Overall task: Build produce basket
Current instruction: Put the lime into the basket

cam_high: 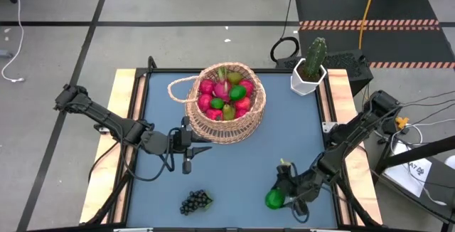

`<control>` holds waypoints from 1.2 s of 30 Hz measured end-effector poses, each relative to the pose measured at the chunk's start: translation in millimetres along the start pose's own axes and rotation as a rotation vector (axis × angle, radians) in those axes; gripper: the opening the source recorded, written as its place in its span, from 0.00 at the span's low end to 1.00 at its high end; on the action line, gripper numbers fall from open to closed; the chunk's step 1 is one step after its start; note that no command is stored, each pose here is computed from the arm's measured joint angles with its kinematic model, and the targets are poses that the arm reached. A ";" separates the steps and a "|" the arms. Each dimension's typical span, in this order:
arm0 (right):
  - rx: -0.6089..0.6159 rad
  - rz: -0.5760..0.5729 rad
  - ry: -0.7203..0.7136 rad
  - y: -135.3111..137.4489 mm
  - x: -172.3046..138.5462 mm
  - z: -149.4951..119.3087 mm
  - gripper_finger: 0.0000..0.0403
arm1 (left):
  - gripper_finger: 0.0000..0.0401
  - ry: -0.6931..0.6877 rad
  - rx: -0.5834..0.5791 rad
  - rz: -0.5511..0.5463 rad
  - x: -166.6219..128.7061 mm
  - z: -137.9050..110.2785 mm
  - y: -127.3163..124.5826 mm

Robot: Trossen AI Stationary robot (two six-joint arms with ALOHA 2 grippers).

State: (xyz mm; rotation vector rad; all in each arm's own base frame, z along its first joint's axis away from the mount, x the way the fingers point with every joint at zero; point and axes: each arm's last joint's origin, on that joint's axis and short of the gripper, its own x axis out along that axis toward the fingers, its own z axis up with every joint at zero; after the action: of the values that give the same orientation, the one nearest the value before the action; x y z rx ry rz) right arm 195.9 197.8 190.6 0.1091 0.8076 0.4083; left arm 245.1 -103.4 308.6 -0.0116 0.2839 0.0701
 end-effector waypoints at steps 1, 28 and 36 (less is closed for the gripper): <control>0.006 -0.010 -0.019 -1.7 -2.8 2.7 0.76 | 0.23 0.000 0.000 0.000 0.0 0.0 0.0; 0.218 -0.113 -0.243 -58.8 -42.5 47.2 0.78 | 0.63 -0.045 0.109 -0.044 25.8 -11.7 -25.4; 0.238 -0.084 -0.226 -67.0 -42.5 49.7 0.78 | 0.94 -0.104 0.300 0.233 48.6 4.3 -34.2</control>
State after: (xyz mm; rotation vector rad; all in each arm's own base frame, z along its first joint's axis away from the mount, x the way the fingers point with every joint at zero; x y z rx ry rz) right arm 226.4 122.5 237.1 0.3366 0.6325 0.2143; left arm 295.2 -134.1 299.2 0.3229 0.1881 0.2586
